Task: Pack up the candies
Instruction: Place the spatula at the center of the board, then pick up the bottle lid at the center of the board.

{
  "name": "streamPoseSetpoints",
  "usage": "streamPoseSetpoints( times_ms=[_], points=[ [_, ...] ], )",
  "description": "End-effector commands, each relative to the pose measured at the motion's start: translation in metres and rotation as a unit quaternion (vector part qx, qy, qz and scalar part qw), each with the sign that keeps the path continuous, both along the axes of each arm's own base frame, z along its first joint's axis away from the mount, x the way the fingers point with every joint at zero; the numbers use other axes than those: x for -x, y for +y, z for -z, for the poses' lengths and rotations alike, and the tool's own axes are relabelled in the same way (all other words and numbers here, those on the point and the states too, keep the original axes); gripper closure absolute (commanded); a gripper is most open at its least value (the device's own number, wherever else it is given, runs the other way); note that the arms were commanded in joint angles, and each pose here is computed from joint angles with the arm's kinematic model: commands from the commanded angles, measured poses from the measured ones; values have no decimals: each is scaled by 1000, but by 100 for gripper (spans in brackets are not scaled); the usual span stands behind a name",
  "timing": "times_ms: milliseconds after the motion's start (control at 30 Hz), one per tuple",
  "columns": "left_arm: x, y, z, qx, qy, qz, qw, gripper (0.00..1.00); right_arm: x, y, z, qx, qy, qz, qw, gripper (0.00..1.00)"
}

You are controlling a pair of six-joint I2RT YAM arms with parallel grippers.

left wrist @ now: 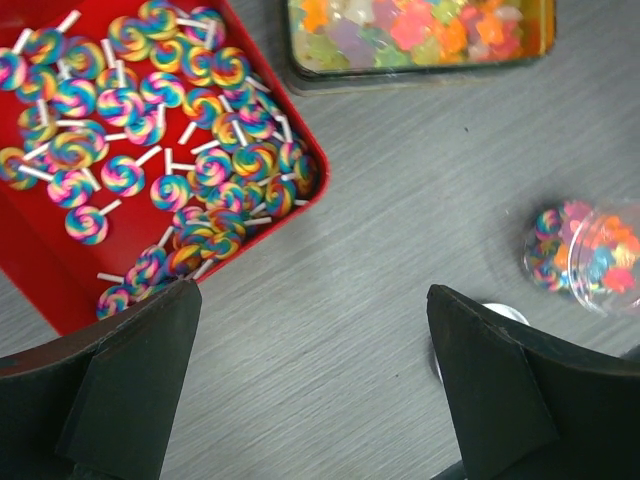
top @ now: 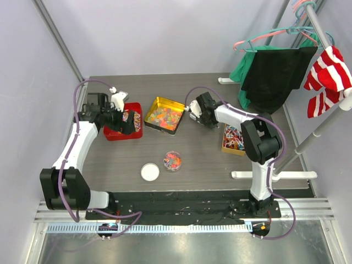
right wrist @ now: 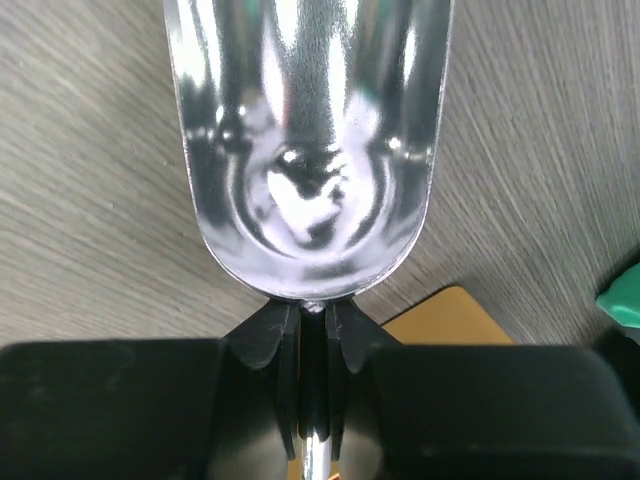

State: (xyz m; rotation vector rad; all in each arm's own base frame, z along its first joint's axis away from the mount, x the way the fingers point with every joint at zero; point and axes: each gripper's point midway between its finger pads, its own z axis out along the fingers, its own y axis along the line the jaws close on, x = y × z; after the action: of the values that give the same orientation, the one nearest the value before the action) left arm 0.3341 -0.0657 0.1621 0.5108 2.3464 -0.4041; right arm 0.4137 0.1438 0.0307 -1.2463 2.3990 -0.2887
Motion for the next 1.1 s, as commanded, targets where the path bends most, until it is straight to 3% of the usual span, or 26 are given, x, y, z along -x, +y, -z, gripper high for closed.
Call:
streamPoseSetpoints(
  times_ms=[0, 100, 200, 400, 600, 833, 1067],
  points=[
    [26, -10, -5, 7, -13, 71, 997, 0, -18, 14, -13, -32, -31, 9, 999, 77],
    [41, -11, 3, -6, -21, 111, 994, 0, -17, 15, -17, -42, -33, 8, 999, 66],
    [53, -10, 14, -22, -26, 144, 989, 0, -17, 17, -25, -50, -35, 8, 998, 49],
    [76, -14, 33, -55, -42, 229, 971, 0, -10, 24, -61, -83, -51, -3, 995, 34],
    [112, -37, 44, -110, -110, 365, 918, 0, 4, 25, -110, -117, -80, -15, 990, 32],
    [165, -66, 64, -109, -118, 512, 844, 0, 36, 15, -132, -133, -93, -37, 986, 32],
    [174, -68, 101, -144, -114, 548, 816, 8, 57, -1, -132, -115, -90, -33, 989, 32]
  ],
)
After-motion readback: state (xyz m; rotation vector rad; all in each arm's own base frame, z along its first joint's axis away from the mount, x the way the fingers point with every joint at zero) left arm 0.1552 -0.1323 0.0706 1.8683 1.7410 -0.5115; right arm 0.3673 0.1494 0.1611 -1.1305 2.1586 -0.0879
